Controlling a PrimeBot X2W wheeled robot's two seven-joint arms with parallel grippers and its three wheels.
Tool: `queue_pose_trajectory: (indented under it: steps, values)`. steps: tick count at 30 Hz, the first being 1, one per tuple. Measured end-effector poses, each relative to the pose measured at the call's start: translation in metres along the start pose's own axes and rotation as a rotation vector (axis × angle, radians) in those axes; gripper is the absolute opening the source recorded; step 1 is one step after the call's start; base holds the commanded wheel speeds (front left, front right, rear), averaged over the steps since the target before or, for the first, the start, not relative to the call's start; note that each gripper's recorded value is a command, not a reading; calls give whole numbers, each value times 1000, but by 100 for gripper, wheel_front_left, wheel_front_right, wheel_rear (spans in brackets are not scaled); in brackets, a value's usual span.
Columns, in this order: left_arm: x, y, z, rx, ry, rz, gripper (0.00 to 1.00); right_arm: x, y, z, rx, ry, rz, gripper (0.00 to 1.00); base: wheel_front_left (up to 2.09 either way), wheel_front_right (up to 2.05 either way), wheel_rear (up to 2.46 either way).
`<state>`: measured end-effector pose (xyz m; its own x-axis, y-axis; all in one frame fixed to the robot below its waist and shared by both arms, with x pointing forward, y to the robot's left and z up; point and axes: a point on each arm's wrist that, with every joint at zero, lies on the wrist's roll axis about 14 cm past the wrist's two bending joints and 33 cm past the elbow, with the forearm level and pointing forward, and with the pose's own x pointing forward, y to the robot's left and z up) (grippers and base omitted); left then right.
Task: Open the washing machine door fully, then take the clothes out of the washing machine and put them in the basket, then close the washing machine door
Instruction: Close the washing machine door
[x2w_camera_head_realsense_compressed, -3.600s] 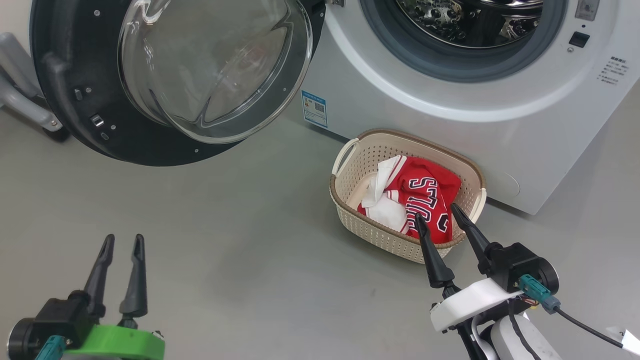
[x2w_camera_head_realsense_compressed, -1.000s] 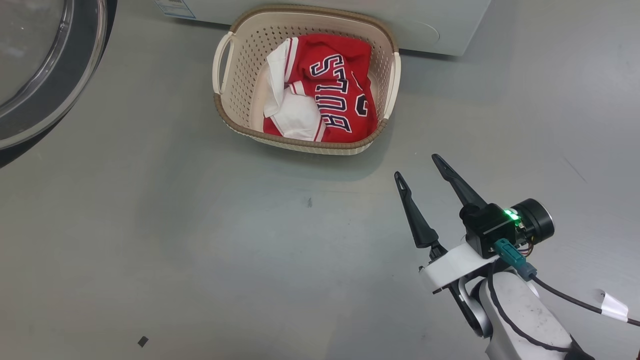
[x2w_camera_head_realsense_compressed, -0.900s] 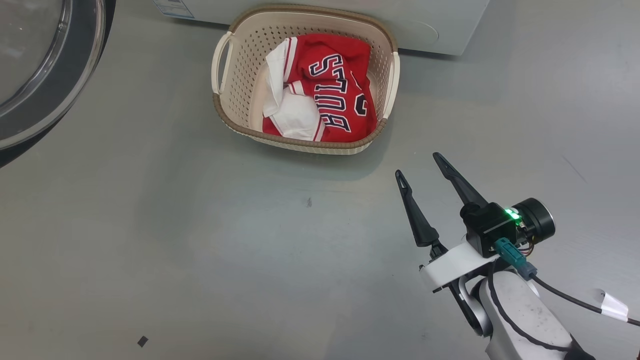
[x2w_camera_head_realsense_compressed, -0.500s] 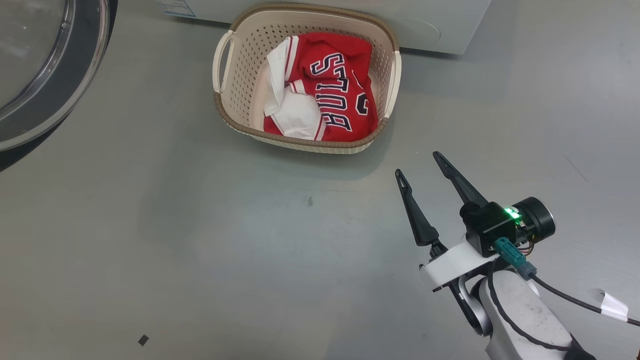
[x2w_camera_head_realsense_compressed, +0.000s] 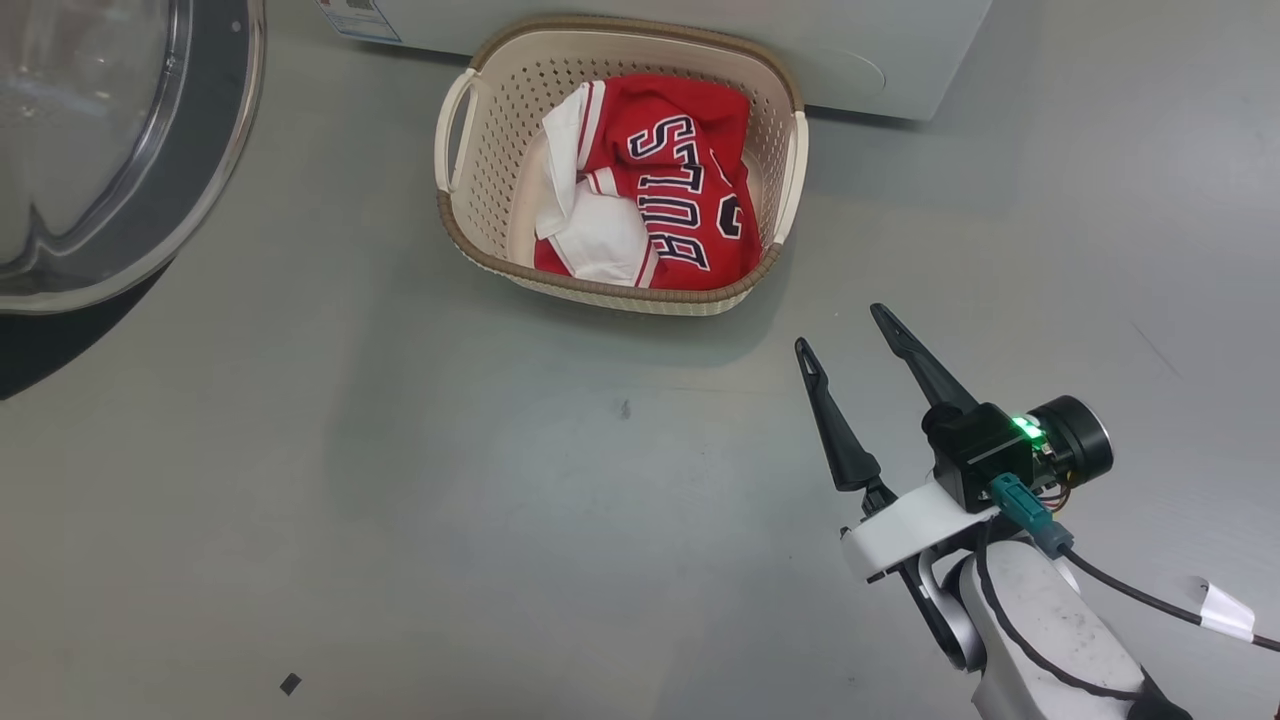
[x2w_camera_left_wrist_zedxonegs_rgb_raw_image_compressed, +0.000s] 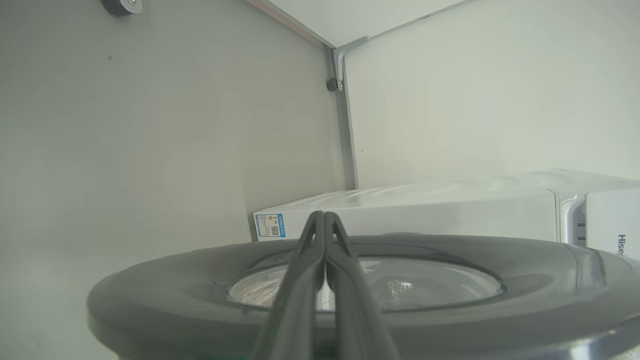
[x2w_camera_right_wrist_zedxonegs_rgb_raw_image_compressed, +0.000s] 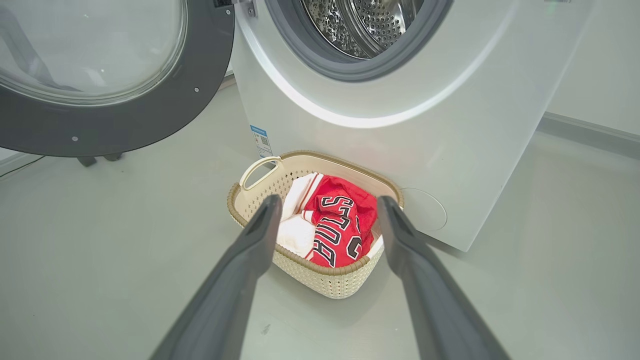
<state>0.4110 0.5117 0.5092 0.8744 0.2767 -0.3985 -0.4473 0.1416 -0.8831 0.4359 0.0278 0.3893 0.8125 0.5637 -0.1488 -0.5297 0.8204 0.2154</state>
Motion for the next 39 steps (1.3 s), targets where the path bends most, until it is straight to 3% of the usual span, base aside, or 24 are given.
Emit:
queue_pose_trajectory:
  steps: [13,29,39]
  values:
    - [-12,-12,-42,-35,224,-97,0,1,8,14,1,-27,11,100,0,0,0]
    - [-44,-57,-77,-13,456,-303,0,-2,22,37,8,-80,39,100,0,0,0]
    - [-68,-54,-103,6,579,-357,0,-11,28,47,5,-97,40,100,0,0,0]
